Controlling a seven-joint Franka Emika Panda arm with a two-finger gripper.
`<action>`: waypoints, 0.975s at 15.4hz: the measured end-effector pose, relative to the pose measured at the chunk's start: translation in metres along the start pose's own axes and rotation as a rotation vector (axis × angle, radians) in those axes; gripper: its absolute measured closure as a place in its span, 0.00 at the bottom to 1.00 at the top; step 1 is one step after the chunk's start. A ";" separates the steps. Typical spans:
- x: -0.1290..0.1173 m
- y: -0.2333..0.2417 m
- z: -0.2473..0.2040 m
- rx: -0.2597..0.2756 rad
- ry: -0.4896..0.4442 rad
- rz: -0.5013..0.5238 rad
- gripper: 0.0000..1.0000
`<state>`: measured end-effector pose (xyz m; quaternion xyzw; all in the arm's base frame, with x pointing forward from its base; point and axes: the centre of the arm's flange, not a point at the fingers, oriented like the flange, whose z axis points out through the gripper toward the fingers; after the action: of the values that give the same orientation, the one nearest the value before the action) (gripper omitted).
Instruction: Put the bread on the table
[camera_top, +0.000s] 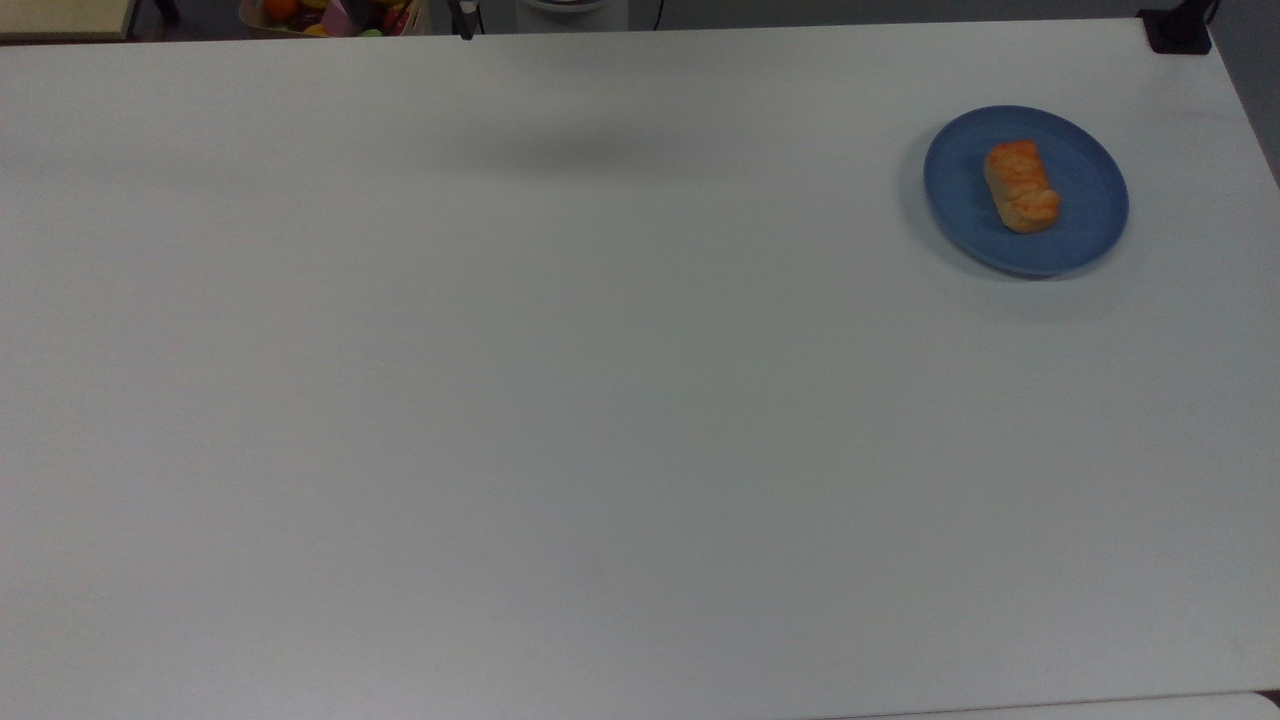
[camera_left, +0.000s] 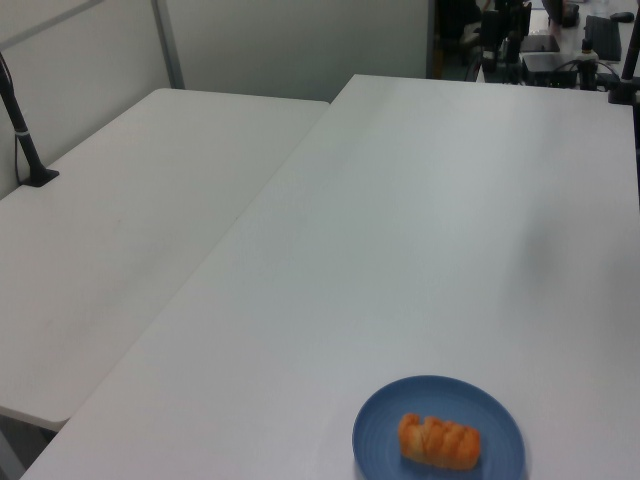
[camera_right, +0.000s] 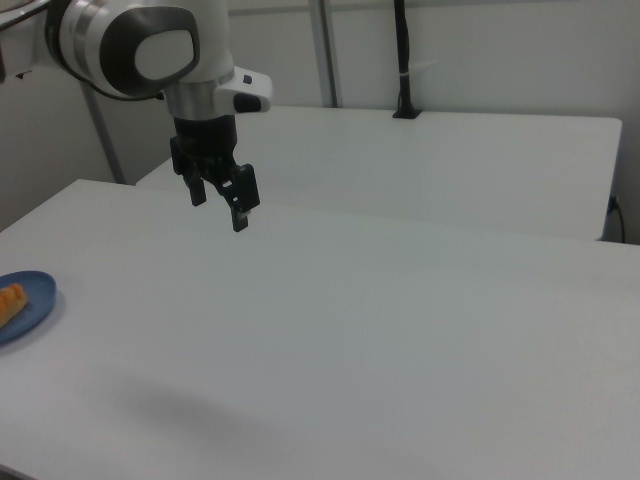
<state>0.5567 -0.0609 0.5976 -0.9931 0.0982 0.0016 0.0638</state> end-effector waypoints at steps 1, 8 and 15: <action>0.000 0.000 0.000 0.000 0.000 0.000 0.00; -0.002 -0.016 0.002 0.000 -0.004 -0.030 0.00; -0.026 -0.128 -0.006 0.008 0.016 -0.060 0.00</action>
<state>0.5562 0.0673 0.6205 -0.9954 0.0688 -0.0087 0.0669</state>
